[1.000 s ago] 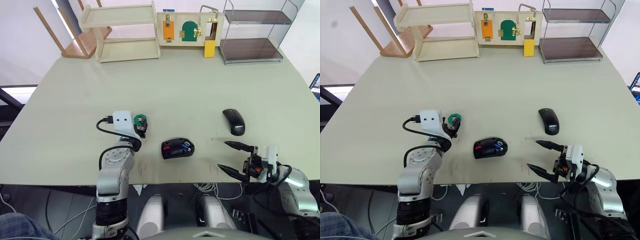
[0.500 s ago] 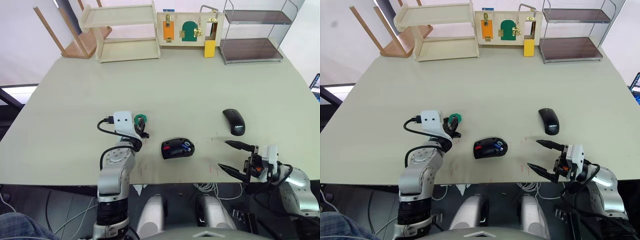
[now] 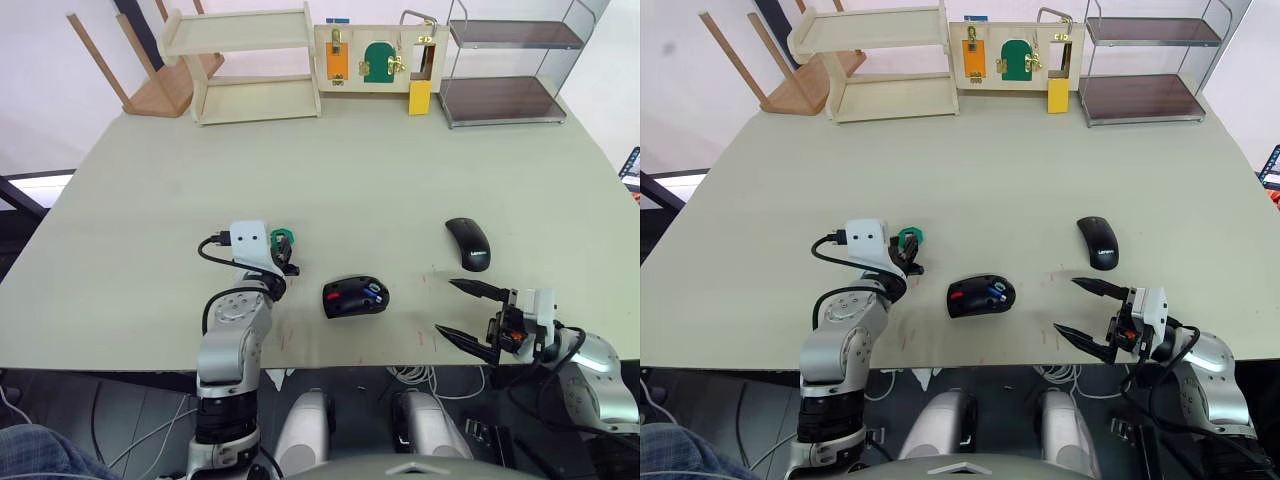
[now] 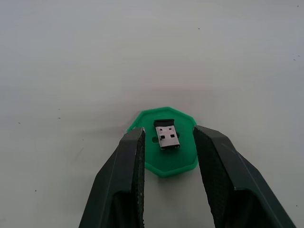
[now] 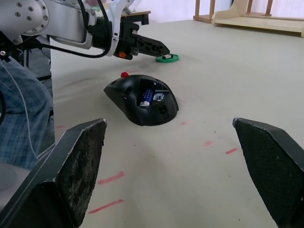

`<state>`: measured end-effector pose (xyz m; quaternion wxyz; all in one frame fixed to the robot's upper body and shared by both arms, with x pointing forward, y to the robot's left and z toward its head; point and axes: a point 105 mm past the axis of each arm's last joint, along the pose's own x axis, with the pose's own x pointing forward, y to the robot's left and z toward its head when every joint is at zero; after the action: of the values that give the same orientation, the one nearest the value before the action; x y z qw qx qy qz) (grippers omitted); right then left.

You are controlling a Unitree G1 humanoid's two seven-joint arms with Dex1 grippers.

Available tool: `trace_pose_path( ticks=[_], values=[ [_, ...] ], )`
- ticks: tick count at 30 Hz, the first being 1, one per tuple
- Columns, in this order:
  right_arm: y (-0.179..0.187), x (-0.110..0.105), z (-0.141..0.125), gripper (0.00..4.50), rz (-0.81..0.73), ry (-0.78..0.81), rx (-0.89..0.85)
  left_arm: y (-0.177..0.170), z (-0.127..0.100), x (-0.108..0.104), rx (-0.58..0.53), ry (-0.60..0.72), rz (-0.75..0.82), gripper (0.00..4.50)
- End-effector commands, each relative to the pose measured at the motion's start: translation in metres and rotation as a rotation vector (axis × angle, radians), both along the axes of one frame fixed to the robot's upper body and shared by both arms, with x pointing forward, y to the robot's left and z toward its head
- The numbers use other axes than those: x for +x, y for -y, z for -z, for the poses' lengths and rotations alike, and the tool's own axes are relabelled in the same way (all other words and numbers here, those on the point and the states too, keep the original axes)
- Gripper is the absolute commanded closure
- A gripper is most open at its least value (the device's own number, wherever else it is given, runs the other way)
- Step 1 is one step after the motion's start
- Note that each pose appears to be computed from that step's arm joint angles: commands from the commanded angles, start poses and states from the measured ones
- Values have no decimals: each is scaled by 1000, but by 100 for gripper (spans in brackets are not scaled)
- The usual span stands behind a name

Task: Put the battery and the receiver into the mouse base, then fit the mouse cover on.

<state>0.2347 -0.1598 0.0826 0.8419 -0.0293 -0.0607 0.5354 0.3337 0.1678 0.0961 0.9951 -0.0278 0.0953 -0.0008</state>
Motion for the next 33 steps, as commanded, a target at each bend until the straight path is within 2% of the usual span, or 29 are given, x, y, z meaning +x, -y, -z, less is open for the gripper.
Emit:
trace_pose_path(
  ticks=[1,33],
  values=[
    [3,-1,-13,0,9,48,11,1,-9,3,4,28,-3,278],
    [3,-1,-14,0,15,56,10,-2,-2,7,14,-18,-30,278]
  ],
)
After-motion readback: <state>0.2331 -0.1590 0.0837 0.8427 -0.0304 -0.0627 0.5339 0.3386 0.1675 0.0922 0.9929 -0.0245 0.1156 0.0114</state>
